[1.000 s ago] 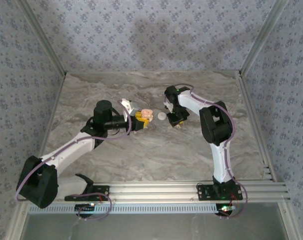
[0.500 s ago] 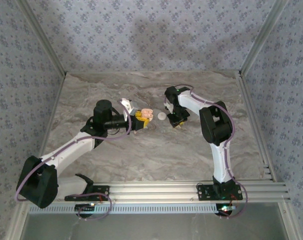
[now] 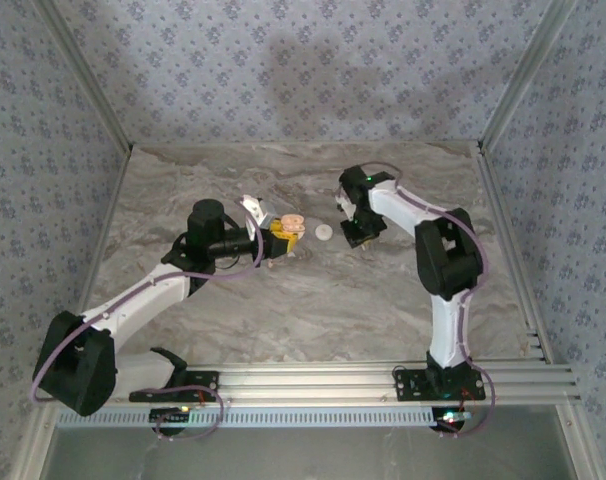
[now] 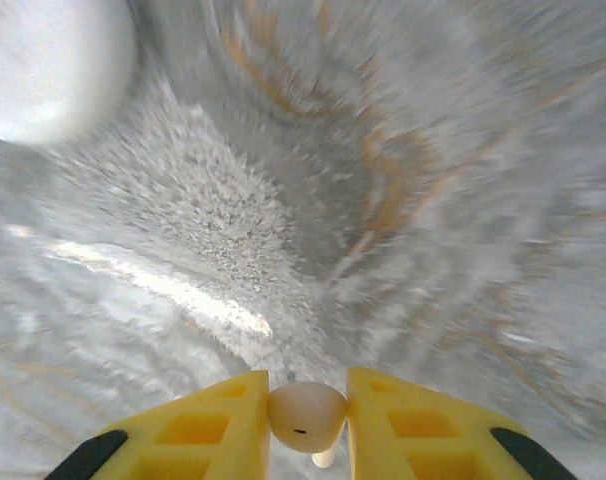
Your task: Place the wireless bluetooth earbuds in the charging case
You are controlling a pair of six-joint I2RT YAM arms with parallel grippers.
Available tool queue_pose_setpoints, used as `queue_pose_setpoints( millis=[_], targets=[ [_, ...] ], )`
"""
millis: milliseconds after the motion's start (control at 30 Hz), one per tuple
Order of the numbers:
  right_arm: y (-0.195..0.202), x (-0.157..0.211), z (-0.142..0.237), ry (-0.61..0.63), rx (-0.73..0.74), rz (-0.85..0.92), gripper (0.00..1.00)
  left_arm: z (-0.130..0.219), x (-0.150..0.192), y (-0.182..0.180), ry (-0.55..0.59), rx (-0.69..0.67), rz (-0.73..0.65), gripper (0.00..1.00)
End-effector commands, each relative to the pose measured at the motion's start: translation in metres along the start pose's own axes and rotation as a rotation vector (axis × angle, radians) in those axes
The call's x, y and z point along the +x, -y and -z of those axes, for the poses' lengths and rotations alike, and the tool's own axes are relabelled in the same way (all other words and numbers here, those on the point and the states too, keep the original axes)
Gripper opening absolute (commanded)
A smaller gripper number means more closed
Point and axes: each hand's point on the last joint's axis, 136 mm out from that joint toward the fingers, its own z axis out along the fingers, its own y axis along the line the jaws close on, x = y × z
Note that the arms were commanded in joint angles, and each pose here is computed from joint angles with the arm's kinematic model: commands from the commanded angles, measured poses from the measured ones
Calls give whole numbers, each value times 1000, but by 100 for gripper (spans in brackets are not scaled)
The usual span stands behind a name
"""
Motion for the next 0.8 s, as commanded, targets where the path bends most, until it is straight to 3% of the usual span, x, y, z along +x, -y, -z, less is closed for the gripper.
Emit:
queue_pose_setpoints(
  millis=[0,367,767],
  targets=[
    [1,-33,72,268,-54,-83,25,-1,-23,-13,45,-54,-35,19],
    [-7,-73,222,848,-304,-148,23,-23,-52,-38,97,-78,-44,19],
    [-41,-80,302,1120,-556,-45,23,-41,-73,-37,135,21,-50,19]
  ],
)
